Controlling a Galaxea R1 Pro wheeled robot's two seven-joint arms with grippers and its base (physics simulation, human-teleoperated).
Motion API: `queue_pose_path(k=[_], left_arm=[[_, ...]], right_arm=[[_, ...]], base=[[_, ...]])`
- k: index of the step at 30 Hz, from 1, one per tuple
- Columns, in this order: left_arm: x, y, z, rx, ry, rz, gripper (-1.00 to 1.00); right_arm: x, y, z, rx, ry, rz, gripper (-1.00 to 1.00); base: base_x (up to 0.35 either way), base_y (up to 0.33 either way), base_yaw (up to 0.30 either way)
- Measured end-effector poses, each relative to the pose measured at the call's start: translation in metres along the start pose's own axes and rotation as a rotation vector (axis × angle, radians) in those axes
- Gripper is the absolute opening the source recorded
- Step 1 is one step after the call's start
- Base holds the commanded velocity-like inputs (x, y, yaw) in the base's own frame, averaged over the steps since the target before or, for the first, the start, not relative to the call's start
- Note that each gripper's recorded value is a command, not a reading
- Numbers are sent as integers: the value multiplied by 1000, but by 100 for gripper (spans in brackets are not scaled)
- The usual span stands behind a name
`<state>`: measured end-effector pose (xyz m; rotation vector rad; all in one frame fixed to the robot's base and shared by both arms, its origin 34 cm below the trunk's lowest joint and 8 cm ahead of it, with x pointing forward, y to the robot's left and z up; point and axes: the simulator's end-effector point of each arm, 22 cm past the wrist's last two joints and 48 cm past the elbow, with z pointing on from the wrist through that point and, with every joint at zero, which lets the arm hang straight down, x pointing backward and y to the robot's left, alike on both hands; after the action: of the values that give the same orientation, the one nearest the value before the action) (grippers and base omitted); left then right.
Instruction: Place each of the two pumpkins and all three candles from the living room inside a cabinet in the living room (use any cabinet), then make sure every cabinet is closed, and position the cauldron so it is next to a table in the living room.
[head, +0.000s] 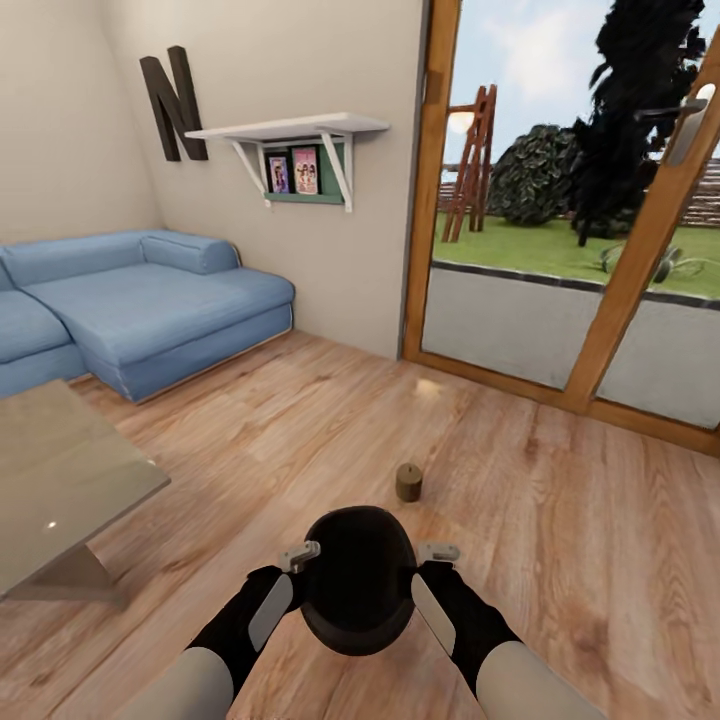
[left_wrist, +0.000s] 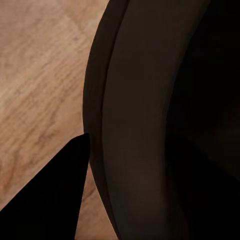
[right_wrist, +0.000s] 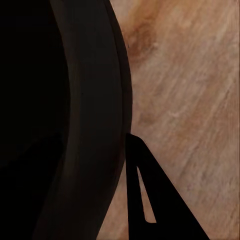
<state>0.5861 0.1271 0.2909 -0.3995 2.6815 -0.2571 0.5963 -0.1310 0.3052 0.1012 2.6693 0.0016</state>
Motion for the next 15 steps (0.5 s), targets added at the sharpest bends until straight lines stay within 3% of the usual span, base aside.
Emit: queue_pose_path(k=[8, 15], left_arm=[[0, 0, 0, 0, 0, 0, -100], [0, 0, 0, 0, 0, 0, -100]], right_arm=[[0, 0, 0, 0, 0, 0, -100], [0, 0, 0, 0, 0, 0, -100]], base=[[16, -7, 289], [1, -119, 289]])
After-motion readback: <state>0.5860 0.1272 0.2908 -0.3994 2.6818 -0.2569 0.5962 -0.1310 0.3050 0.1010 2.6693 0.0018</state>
